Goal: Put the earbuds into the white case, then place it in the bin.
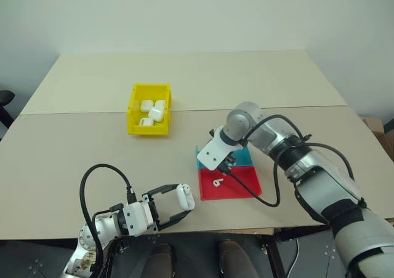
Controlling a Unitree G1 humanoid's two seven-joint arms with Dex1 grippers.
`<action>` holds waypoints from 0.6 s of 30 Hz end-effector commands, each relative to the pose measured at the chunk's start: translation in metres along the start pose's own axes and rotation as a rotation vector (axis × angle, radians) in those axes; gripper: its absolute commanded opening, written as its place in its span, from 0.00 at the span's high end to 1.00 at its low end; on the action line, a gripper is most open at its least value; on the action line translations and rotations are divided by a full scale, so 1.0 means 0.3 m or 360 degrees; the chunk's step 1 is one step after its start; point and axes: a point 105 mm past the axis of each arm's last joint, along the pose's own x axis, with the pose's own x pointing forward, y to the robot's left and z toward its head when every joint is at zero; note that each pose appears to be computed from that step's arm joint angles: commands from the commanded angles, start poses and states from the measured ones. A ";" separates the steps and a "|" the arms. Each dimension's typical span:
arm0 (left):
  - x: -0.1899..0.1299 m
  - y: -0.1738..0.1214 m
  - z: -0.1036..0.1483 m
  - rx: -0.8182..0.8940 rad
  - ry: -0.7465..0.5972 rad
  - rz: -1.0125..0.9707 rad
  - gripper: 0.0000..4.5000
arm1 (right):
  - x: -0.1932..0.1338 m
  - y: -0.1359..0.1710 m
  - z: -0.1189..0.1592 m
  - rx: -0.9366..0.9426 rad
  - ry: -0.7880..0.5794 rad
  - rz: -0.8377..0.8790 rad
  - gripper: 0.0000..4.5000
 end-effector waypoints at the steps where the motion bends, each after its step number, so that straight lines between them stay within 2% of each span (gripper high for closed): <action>1: 0.001 0.005 0.016 0.0054 -0.0029 0.0003 0.39 | -0.010 -0.010 0.009 -0.0047 0.0000 -0.0026 0.54; 4: -0.001 0.005 0.016 0.0054 -0.0028 0.0001 0.39 | -0.006 -0.008 0.009 -0.0026 0.0000 -0.0015 0.66; 18: -0.001 0.001 0.017 0.0046 -0.0024 -0.0009 0.39 | -0.009 0.005 -0.003 -0.0060 0.0033 -0.0008 0.66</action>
